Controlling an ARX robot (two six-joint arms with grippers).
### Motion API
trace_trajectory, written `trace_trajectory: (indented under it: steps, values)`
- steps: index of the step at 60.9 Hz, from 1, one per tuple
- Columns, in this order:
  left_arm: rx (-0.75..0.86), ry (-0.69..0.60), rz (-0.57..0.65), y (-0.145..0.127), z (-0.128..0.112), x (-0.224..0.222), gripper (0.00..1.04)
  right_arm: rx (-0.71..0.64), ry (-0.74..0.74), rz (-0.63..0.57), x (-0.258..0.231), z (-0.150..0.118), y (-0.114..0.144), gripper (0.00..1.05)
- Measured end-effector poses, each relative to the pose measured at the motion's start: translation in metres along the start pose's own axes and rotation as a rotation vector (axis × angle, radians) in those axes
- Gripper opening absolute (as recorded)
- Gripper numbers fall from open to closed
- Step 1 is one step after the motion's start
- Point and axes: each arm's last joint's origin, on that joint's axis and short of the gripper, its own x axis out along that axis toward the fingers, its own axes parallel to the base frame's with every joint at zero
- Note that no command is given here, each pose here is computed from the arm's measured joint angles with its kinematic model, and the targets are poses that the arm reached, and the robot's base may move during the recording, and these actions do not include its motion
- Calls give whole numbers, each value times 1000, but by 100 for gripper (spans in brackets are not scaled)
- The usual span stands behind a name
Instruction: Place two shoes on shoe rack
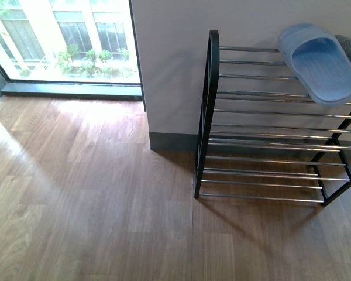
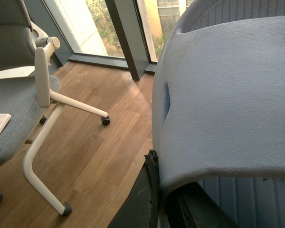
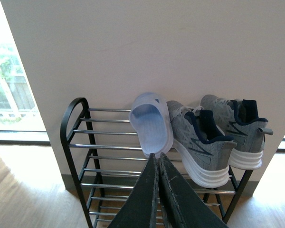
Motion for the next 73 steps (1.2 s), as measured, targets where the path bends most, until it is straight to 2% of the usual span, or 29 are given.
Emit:
trace_trajectory:
  steps: [9, 31, 63, 66, 73]
  values:
    - [0, 0, 0, 0, 0, 0, 2, 0, 34, 1, -7, -4, 0, 1]
    - [0, 0, 0, 0, 0, 0, 2, 0, 6, 0, -12, -3, 0, 2]
    - [0, 0, 4, 0, 0, 0, 2, 0, 6, 4, -12, -3, 0, 86]
    - [0, 0, 4, 0, 0, 0, 2, 0, 6, 3, -12, -3, 0, 97]
    - [-1, -1, 3, 0, 0, 0, 2, 0, 6, 1, -12, -3, 0, 95]
